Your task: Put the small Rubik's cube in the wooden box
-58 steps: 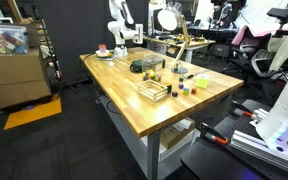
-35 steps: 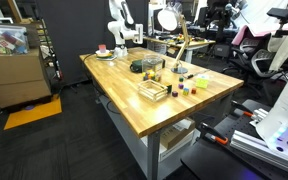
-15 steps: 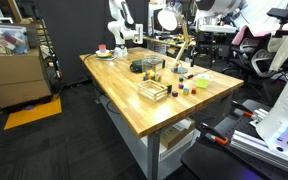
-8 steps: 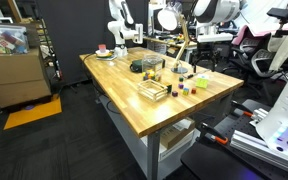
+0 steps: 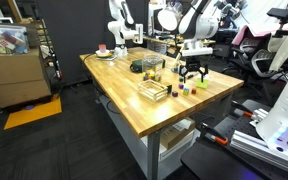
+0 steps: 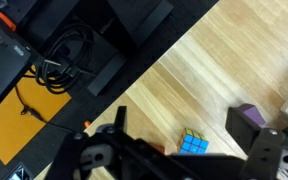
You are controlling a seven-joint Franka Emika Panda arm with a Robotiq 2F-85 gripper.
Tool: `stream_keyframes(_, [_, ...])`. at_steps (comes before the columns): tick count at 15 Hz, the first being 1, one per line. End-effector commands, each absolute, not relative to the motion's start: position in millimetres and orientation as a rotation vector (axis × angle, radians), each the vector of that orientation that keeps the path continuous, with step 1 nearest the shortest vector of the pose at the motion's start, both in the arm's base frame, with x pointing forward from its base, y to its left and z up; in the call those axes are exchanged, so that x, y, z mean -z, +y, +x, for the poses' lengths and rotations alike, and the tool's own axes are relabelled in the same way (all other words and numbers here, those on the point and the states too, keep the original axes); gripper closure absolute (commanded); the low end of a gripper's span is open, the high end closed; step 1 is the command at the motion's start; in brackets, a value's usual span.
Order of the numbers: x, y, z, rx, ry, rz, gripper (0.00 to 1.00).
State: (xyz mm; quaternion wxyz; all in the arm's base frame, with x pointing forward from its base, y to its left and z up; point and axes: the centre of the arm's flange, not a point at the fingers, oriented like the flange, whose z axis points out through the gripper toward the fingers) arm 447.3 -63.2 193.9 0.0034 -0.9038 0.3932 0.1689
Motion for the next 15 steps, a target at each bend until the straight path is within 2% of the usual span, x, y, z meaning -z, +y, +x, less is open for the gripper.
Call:
stream_keyframes(1, [-194, -64, 448, -0.528, 1.234, -2.832, 0.00])
stream_keyframes(5, [-195, -64, 448, -0.525, 1.236, -2.830, 0.00])
stream_keyframes(10, [-176, -71, 474, -0.358, 1.360, -2.849, 0.00])
stream_keyframes(15, [-147, -67, 488, -0.341, 1.460, -2.804, 0.00])
